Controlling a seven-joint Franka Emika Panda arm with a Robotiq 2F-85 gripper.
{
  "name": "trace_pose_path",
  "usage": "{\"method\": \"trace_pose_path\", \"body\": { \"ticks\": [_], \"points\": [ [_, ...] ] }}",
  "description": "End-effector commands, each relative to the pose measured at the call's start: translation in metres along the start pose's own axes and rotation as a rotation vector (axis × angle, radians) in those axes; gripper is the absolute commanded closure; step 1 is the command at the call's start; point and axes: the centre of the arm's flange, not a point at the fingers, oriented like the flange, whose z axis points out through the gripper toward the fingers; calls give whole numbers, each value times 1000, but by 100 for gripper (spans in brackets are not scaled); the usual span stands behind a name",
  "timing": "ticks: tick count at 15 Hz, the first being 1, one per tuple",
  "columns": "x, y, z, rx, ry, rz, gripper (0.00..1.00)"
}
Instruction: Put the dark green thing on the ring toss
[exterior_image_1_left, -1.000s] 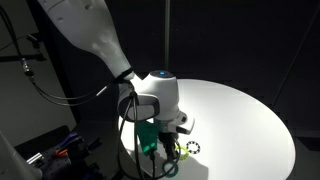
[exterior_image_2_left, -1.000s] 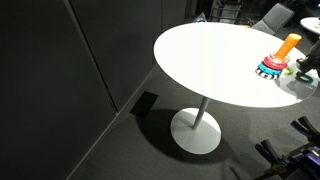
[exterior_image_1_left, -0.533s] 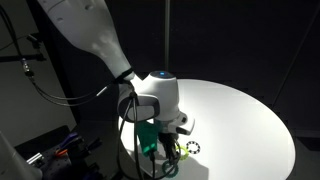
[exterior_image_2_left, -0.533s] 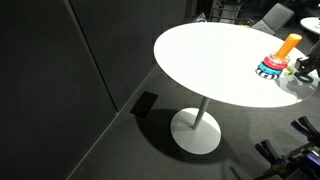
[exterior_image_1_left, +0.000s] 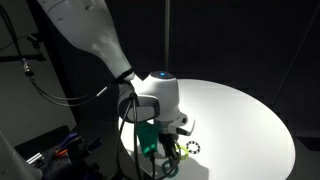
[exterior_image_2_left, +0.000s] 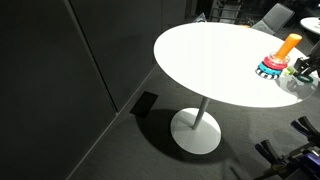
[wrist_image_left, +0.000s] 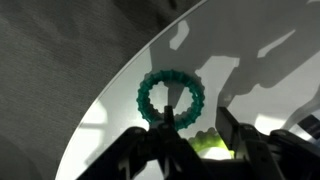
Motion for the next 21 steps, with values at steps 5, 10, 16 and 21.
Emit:
{"method": "trace_pose_path", "body": {
  "ticks": [5,10,16,21],
  "points": [
    [2,6,7,9,-6,-15,52],
    [2,6,8,8,-7,-14,89],
    [2,8,-4,6,2,-10,94],
    [7,8,-23,3,13,-4,94]
  ]
}}
